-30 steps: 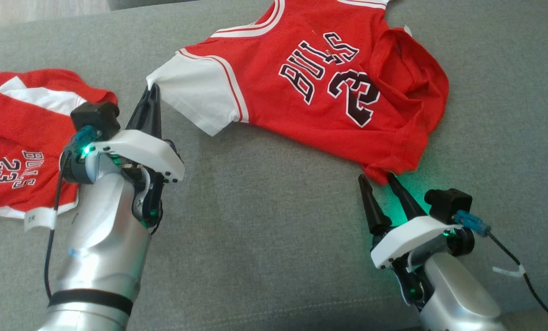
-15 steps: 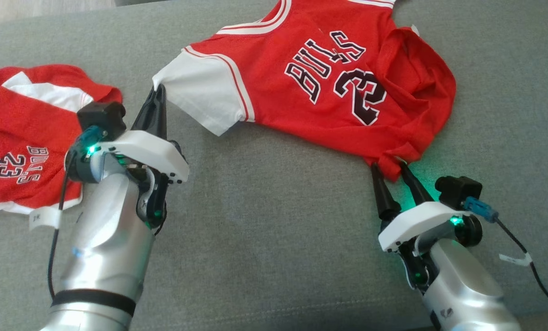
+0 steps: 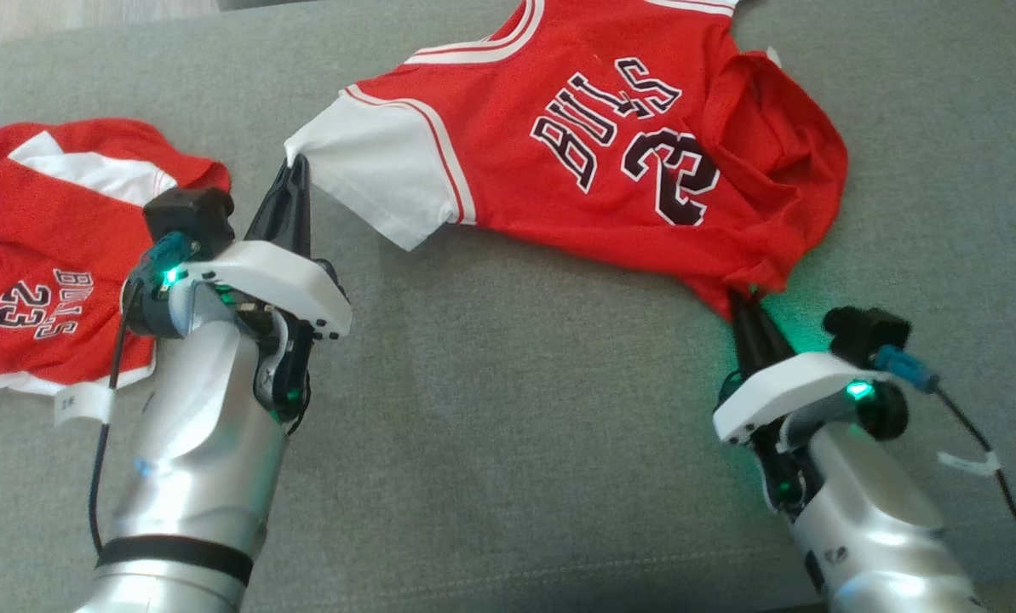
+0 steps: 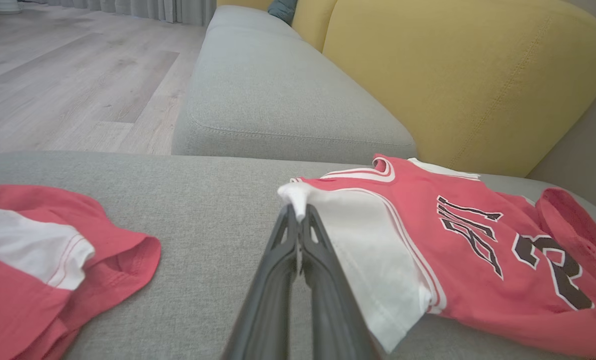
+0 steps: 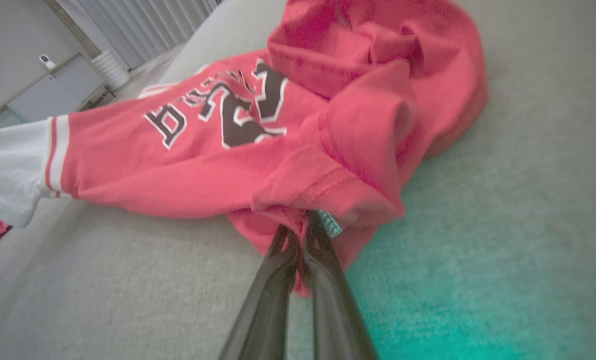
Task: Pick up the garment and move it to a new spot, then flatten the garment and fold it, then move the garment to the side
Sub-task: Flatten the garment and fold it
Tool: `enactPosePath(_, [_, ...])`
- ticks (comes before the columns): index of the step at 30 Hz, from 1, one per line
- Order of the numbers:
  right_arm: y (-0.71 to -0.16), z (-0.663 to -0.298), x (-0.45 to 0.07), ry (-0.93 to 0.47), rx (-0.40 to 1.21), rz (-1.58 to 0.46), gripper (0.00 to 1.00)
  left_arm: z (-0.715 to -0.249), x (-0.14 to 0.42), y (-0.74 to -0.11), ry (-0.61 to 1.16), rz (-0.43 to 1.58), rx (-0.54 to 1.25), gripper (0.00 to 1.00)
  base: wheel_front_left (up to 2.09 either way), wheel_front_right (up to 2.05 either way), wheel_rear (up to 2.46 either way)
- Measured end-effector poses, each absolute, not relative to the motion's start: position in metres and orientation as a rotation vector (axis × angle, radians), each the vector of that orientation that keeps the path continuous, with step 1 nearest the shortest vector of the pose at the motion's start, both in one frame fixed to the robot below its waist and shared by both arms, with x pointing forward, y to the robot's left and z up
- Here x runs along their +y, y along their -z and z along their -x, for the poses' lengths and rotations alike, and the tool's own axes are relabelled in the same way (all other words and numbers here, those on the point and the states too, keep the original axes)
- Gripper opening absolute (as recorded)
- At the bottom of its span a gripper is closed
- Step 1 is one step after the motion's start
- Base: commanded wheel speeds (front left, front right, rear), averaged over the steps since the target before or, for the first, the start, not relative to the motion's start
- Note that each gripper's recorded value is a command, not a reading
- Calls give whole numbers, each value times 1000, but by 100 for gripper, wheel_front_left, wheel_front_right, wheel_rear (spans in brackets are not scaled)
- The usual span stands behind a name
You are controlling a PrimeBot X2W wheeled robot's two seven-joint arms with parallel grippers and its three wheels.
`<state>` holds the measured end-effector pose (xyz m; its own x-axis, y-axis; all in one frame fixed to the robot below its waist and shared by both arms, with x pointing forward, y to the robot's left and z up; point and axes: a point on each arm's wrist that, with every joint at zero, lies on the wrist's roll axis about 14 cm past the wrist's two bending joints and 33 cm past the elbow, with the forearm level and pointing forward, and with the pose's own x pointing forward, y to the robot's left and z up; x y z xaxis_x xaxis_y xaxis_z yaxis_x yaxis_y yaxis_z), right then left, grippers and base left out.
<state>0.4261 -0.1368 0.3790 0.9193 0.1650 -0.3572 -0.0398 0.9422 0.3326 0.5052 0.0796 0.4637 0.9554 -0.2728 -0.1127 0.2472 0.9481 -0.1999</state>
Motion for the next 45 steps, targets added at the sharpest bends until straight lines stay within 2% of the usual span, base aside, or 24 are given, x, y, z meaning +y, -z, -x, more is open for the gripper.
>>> enactPosePath(4, [-403,-434,-150,-83,302,-315,0,-505,78,-472,269,188,120,0,0,0,0])
enactPosePath(11, [-426,-416,-175,-30,205,-262,0,-505,83,-497,250,232,62,0,0,0,0])
enactPosePath(20, [-522,-423,-208,-12,14,-186,0,-497,84,-550,255,375,-41,0,0,0,0])
enactPosePath(29, [-657,-427,-202,-209,-183,-117,0,-489,90,-665,302,486,-248,0,0,0,0])
enactPosePath(33, [-729,-421,-183,-340,-305,-189,0,-475,97,-726,322,532,-364,0,0,0,0])
enactPosePath(38, [-764,-414,-187,-363,-353,-176,0,-455,115,-769,309,593,-459,0,0,0,0])
enactPosePath(45, [-775,-407,-177,-446,-327,-366,0,-426,128,-805,316,643,-539,0,0,0,0])
